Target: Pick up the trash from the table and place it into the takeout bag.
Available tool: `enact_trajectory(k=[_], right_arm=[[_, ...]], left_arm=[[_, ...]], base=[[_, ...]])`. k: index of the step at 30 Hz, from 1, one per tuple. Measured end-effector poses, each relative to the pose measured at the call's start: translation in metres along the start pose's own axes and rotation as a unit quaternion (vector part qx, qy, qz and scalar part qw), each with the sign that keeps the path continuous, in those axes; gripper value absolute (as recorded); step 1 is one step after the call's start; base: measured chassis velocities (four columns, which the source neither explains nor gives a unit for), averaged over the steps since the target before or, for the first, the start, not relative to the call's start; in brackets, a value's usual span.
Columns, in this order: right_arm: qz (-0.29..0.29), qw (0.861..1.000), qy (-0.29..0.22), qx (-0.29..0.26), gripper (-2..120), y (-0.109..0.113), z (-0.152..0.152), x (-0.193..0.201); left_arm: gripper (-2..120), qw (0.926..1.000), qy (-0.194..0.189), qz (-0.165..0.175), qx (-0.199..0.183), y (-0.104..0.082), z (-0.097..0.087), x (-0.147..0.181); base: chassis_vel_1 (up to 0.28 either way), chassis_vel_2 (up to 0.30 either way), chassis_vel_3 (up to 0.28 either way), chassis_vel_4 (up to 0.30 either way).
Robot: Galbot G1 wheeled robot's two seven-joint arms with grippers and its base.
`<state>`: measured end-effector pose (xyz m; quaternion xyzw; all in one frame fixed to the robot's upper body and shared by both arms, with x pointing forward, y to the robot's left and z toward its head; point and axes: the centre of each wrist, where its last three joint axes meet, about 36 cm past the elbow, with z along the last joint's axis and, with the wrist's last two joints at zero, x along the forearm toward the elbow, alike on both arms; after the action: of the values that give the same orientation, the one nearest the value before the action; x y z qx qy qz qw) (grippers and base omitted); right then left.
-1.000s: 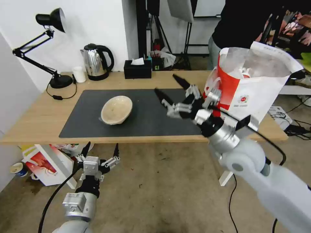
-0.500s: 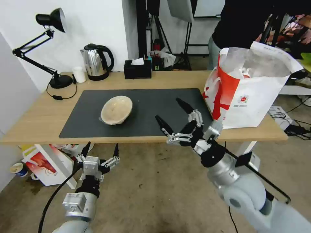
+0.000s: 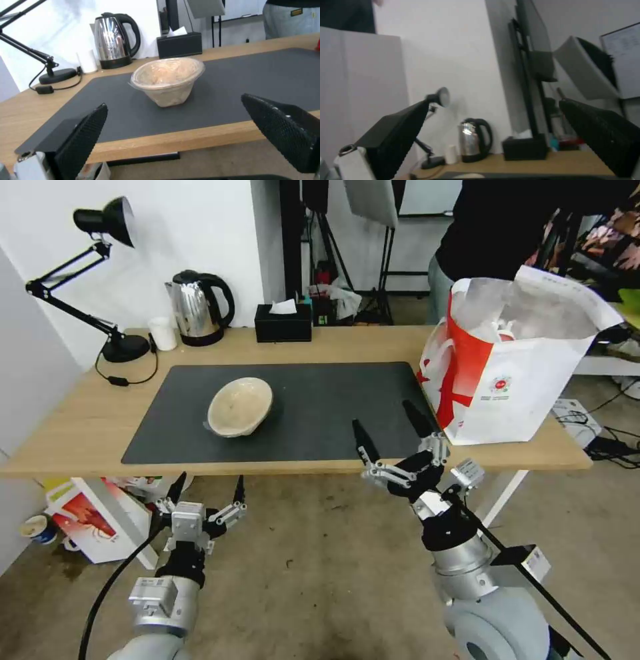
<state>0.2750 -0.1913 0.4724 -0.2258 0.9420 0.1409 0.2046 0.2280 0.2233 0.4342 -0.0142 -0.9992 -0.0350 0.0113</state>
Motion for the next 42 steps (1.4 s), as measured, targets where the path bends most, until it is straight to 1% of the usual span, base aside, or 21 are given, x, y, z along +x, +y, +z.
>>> enact_trajectory(k=[9, 11, 16, 22, 25, 26, 27, 29, 34, 38, 42], right_arm=[[0.035, 0.999, 0.015, 0.025, 100, 0.006, 0.006, 0.013], [0.054, 0.998, 0.018, 0.032, 100, 0.007, 0.008, 0.017], [0.066, 0.997, 0.025, 0.036, 100, 0.005, 0.011, 0.022], [0.081, 0.994, 0.042, 0.055, 100, 0.001, 0.01, 0.033], [0.107, 0.99, 0.059, 0.069, 100, 0.002, 0.01, 0.045], [0.107, 0.99, 0.059, 0.069, 100, 0.002, 0.01, 0.045], [0.122, 0.987, 0.068, 0.078, 100, 0.003, 0.011, 0.052], [0.133, 0.984, 0.076, 0.089, 100, 0.002, 0.016, 0.061], [0.138, 0.982, 0.082, 0.097, 100, 0.003, 0.021, 0.069], [0.147, 0.979, 0.085, 0.112, 100, 0.003, 0.023, 0.072], [0.158, 0.974, 0.098, 0.126, 100, 0.003, 0.029, 0.078]], left_arm=[[100, 1.0, 0.0, 0.0, 0.0, 0.0, 0.0, 0.0], [100, 1.0, 0.0, 0.0, 0.0, 0.0, 0.0, 0.0], [100, 1.0, 0.0, 0.0, 0.0, 0.0, 0.0, 0.0], [100, 1.0, 0.0, 0.0, 0.0, 0.0, 0.0, 0.0], [100, 1.0, 0.0, 0.0, 0.0, 0.0, 0.0, 0.0], [100, 1.0, 0.0, 0.0, 0.0, 0.0, 0.0, 0.0], [100, 1.0, 0.0, 0.0, 0.0, 0.0, 0.0, 0.0], [100, 1.0, 0.0, 0.0, 0.0, 0.0, 0.0, 0.0], [100, 1.0, 0.0, 0.0, 0.0, 0.0, 0.0, 0.0], [100, 1.0, 0.0, 0.0, 0.0, 0.0, 0.0, 0.0], [100, 1.0, 0.0, 0.0, 0.0, 0.0, 0.0, 0.0]], base=[[0.0, 0.0, 0.0, 0.0], [0.0, 0.0, 0.0, 0.0], [0.0, 0.0, 0.0, 0.0], [0.0, 0.0, 0.0, 0.0], [0.0, 0.0, 0.0, 0.0], [0.0, 0.0, 0.0, 0.0], [0.0, 0.0, 0.0, 0.0], [0.0, 0.0, 0.0, 0.0], [0.0, 0.0, 0.0, 0.0], [0.0, 0.0, 0.0, 0.0], [0.0, 0.0, 0.0, 0.0]])
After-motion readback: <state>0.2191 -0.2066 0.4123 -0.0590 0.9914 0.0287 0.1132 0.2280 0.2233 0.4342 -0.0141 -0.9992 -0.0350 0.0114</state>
